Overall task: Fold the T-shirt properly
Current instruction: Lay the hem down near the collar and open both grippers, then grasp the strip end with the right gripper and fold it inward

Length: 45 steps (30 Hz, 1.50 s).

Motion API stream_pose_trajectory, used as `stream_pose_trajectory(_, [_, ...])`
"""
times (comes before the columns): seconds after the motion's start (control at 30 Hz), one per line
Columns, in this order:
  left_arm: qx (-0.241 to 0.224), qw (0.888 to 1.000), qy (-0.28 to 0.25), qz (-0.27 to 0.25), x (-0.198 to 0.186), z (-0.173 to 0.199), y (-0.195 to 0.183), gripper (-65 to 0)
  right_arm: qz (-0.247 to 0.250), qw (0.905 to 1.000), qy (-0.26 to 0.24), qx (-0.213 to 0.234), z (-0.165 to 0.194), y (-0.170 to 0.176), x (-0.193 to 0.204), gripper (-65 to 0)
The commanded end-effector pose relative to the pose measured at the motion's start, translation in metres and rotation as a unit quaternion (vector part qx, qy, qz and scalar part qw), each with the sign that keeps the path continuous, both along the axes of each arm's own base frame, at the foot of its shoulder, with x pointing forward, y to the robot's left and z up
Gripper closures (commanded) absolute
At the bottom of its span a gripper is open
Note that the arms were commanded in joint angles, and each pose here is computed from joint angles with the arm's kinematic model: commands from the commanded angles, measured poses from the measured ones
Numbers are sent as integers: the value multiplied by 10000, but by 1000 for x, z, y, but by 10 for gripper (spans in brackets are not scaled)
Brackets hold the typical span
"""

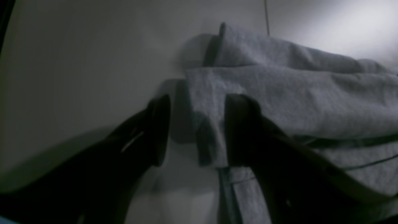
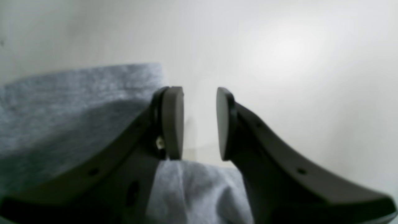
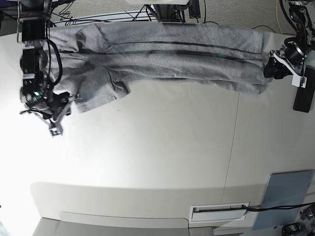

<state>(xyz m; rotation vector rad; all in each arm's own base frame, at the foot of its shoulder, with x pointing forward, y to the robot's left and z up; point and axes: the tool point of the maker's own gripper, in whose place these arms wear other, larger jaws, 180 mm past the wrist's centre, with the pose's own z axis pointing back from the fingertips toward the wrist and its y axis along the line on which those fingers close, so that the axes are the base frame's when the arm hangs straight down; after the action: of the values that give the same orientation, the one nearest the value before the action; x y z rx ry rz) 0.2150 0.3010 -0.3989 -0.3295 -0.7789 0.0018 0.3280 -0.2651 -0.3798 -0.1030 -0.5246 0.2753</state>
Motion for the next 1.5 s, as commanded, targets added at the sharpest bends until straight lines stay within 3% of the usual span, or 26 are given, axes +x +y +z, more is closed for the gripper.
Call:
stream_pose_trajectory(0.0, [75,9997,-228,-26,8,14,7,-294,-9,9999,-164,-12,10,-2,14,-183])
stream_pose_trajectory(0.3, [106,9997,-208,-34,7,13,7,-294,70,9977,544,387,-31,29,6,-168])
stream_pose_trajectory(0.43, [106,9997,-210,-34,7,13,7,-294,122,9977,543,375,-30,29,7,0])
stream_pose_trajectory(0.57, [104,9997,-208,-33,7,13,7,-294,202,9990,389,113,-22,26,11,0])
stream_pose_trajectory(0.73, [104,9997,-207,-33,7,13,7,-294,731,9960,-422,-294,27,42,10,0])
stream_pose_trajectory(0.9, [106,9997,-205,-34,7,13,7,-294,1349,9864,-831,-431,60,73,-26,0])
stream_pose_trajectory(1.13, [107,9997,-204,-34,7,13,7,-294,1983,9761,-858,-241,74,117,-101,0])
stream_pose_trajectory(1.47, [154,9997,-172,-46,6,11,8,-294,2135,9769,14,108,51,130,-171,0])
